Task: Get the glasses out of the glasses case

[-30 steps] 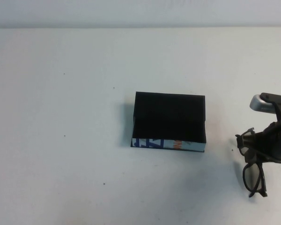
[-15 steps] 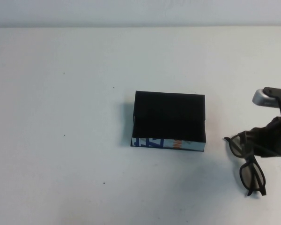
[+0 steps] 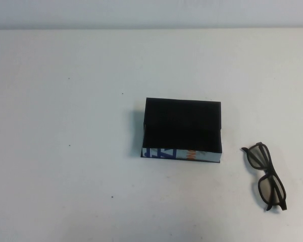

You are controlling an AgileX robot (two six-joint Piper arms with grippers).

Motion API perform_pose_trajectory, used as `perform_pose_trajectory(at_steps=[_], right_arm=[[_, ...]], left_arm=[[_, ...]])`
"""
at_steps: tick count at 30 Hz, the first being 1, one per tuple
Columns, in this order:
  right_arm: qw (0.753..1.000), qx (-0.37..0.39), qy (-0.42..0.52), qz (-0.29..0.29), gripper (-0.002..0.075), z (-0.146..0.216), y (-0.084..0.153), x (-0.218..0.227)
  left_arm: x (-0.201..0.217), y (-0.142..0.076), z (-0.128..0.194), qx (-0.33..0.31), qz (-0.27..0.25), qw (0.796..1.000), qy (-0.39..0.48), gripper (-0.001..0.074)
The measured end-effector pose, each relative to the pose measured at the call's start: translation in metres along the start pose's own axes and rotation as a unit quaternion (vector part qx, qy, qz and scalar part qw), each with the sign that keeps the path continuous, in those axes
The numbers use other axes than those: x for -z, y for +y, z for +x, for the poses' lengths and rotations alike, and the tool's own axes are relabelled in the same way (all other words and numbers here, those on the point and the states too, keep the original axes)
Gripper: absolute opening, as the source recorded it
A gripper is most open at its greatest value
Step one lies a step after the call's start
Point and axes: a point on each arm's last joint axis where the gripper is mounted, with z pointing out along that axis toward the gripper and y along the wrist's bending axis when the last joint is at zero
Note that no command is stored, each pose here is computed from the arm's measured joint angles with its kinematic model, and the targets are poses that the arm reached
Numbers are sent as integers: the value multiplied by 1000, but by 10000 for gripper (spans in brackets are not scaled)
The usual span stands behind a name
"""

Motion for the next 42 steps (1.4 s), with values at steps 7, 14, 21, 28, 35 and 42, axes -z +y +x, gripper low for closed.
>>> perform_pose_trajectory(at_steps=[7,14,21,28,35,42], right_arm=[[994,58,-85,26,160,15,4,56],[979,76,-186,41,47,62,-4,70],[957,47,-282,44,-12,127,-24,29],[943,47,-326,50,-16,164,-34,12],[948,38,-300,98,-16,181,-41,10],[954,30,-274,119,-16,190,-45,3]], left_arm=[[0,0,0,0,0,1000,0,-5],[0,0,0,0,0,1000,0,-5],[0,0,0,0,0,1000,0,-5],[0,0,0,0,0,1000,0,-5],[0,0,0,0,0,1000,0,-5],[0,0,0,0,0,1000,0,-5]])
